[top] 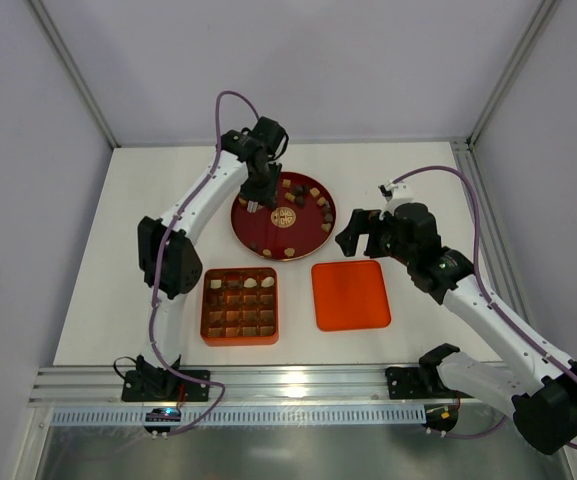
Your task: Pack the chocolate
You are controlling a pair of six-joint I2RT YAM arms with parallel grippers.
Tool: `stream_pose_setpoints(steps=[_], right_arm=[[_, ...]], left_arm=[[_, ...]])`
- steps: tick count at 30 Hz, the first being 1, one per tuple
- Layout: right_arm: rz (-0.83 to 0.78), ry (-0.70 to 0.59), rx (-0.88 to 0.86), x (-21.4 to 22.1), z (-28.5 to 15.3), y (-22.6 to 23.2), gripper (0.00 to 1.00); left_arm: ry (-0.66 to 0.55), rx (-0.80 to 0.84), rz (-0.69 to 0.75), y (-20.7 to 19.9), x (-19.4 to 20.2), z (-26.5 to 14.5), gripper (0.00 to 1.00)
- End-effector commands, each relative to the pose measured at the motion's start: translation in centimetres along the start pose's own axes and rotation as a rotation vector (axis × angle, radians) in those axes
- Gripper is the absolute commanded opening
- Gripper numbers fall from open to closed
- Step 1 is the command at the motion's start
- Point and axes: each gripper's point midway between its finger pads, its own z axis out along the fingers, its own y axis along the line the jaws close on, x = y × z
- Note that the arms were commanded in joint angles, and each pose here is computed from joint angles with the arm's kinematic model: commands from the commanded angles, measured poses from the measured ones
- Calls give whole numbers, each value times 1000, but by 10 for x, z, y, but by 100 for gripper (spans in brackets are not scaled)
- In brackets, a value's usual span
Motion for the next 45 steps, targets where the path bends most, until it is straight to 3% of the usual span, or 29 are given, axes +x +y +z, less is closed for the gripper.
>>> stream_pose_setpoints(steps=[1, 45], right_arm=[[-20, -43, -4, -10, -5, 2, 100], [-20, -41, -5, -10, -3, 2, 100]], left_arm=[[-24, 0, -4, 1, -7, 4, 38], [-6, 7, -12, 4, 2, -1, 38]])
